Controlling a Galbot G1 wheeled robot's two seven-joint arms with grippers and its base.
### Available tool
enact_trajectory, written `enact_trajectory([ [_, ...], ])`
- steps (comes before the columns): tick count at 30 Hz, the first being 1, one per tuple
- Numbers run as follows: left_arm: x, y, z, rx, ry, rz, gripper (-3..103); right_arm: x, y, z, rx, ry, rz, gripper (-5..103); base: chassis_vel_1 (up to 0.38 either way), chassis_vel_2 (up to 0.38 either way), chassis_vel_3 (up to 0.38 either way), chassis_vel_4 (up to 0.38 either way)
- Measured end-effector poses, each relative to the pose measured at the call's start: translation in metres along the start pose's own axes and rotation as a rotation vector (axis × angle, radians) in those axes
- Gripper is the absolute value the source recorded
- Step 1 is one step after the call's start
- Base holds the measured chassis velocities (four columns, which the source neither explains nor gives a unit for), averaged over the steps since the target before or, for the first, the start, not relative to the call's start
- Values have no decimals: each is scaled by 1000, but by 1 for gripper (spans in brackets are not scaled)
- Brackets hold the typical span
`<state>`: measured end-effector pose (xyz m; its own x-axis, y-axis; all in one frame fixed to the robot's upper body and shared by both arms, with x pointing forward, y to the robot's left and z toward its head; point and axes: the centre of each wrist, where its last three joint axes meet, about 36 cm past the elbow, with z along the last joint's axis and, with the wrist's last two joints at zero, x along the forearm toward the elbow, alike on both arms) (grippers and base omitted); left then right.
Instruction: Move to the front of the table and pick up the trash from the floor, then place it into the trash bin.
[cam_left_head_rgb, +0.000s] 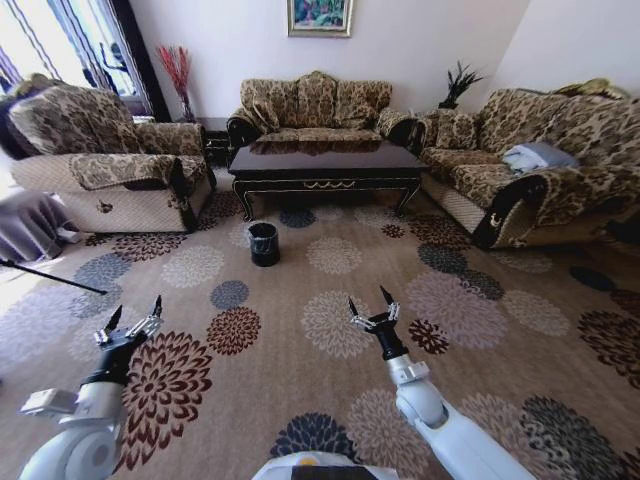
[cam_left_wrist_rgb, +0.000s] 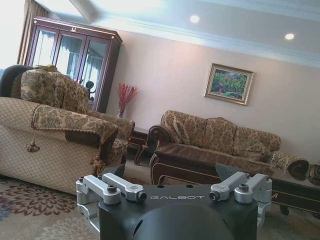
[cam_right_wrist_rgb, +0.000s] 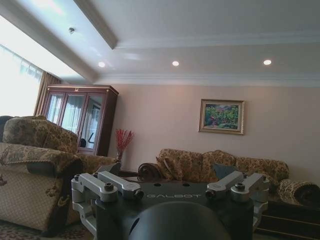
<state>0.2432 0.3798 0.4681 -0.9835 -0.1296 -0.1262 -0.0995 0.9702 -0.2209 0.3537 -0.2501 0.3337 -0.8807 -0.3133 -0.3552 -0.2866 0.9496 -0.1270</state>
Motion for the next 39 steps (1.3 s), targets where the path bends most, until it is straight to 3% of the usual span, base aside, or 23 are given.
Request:
enact_trajectory([
  [39,1,1,-3,5,-9,-1,100,-1,-1,-1,1,-6,0,100,0,0,0,0],
])
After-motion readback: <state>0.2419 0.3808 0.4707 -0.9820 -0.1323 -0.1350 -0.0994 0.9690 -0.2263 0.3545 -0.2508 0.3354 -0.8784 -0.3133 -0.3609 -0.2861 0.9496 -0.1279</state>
